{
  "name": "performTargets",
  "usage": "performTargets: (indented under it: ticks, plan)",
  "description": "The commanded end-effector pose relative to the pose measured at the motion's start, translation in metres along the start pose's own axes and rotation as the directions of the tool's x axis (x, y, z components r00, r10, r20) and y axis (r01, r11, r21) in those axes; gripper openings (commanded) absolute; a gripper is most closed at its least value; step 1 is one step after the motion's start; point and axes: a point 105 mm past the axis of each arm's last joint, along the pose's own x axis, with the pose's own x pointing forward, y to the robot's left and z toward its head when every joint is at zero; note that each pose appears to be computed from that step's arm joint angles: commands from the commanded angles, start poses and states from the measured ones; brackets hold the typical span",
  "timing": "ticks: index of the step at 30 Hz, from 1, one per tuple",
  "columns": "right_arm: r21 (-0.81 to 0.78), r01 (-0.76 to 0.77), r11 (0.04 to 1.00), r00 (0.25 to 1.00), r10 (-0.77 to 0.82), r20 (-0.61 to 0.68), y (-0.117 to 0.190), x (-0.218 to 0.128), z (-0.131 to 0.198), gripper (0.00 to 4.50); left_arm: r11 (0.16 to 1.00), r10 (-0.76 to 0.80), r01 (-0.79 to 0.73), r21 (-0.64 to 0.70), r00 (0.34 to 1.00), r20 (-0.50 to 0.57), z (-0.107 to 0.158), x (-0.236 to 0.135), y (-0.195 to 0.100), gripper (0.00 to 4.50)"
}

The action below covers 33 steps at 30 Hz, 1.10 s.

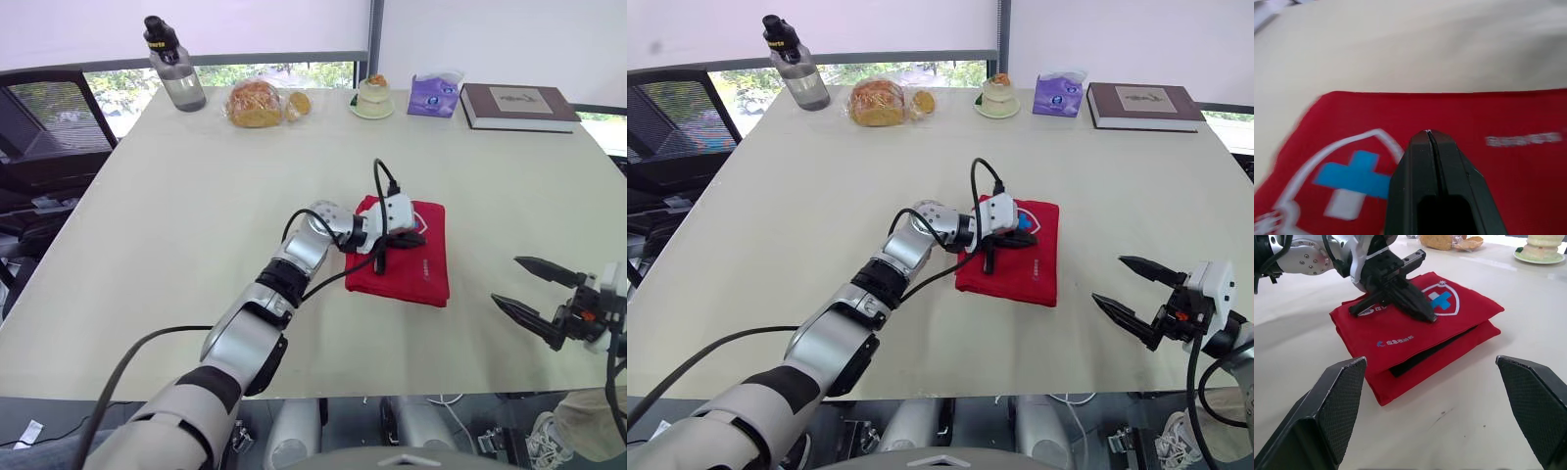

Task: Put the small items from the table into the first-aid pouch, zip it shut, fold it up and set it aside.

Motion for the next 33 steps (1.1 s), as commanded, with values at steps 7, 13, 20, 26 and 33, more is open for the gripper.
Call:
performTargets:
  ticks: [7,13,20,26,33]
  plan:
    - [-0.049,0.009,0.999,1.000,-0.008,0.019,0.001,-0.001,0.006,4.50,0.964,-0.247,0.231,-0.129,0.961,-0.124,-0.020,0.017,-0.037,0.02]
    - [-0.049,0.014,0.999,1.000,-0.013,0.015,0.000,-0.003,0.004,4.50,0.956,-0.284,0.265,-0.124,0.942,-0.181,-0.026,0.026,-0.048,0.02]
    - [-0.050,0.018,0.999,1.000,-0.018,0.006,0.000,-0.005,0.004,4.50,0.932,-0.359,0.337,-0.134,0.912,-0.200,-0.028,0.032,-0.065,0.02]
    - [-0.047,0.018,0.999,1.000,-0.018,0.001,0.001,-0.007,0.003,4.50,0.950,-0.303,0.301,-0.087,0.953,-0.017,0.015,0.033,-0.045,0.02]
    - [-0.045,0.021,0.999,1.000,-0.021,-0.008,0.002,-0.009,0.000,4.50,0.996,-0.025,0.028,-0.079,0.999,0.031,0.041,0.020,0.023,0.02]
